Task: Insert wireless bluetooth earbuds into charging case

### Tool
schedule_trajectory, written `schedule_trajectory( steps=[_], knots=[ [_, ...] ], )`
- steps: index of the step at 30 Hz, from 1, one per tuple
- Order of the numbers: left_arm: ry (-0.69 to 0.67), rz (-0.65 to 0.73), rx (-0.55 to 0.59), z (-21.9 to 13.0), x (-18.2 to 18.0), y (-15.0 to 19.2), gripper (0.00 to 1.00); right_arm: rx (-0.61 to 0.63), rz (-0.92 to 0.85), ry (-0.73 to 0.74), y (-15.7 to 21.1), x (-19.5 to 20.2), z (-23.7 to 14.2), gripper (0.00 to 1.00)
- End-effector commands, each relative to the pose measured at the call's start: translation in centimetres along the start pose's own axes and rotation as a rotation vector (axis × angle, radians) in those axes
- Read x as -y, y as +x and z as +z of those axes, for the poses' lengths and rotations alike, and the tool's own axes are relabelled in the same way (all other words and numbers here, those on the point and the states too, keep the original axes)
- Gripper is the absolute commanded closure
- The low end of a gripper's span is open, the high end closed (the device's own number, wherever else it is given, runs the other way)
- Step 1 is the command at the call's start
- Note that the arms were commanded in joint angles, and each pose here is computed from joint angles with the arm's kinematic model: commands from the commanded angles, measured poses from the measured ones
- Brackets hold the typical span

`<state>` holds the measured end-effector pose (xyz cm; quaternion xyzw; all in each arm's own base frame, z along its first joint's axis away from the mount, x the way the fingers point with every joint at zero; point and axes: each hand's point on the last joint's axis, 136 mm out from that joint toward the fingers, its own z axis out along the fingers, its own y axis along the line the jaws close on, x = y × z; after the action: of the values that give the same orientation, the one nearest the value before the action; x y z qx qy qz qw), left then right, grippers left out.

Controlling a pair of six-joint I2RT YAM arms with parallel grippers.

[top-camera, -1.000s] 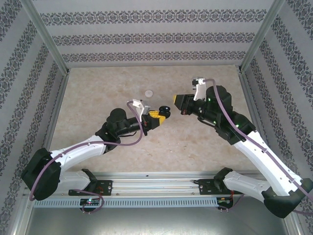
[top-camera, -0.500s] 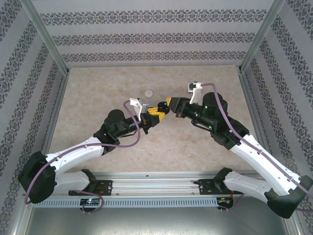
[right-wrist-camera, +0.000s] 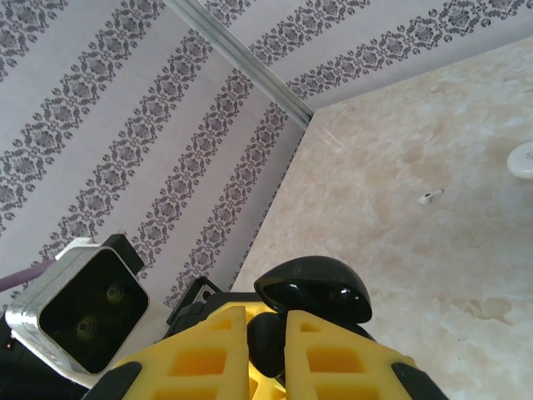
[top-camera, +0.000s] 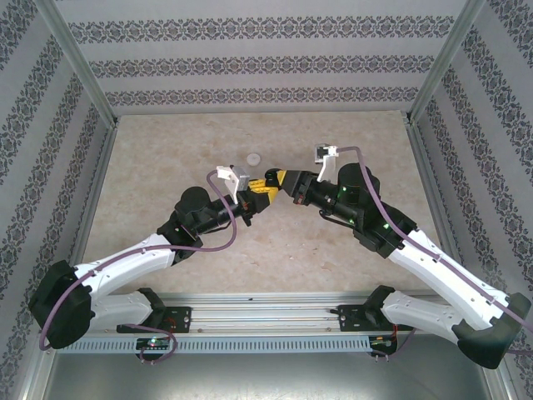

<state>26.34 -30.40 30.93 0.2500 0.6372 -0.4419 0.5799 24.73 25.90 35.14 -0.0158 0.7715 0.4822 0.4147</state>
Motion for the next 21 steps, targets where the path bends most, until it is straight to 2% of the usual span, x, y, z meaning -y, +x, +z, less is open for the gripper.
schedule_trajectory(
  steps=[1,9,21],
  knots=[
    [0.021,0.03,0.05,-0.2,1.1,-1.7,1.0,0.041,0.012,-0.017,-0.6,-0.5,0.1,0.87],
    [0.018,0.027,0.051,-0.1,1.0,-1.6,1.0,0.074,0.027,-0.021,-1.3,-0.7,0.3,0.88],
    [0.016,0.033,0.057,0.0,1.0,-1.8,1.0,0.054,0.023,0.014,-0.1,0.1,1.3,0.88]
  ],
)
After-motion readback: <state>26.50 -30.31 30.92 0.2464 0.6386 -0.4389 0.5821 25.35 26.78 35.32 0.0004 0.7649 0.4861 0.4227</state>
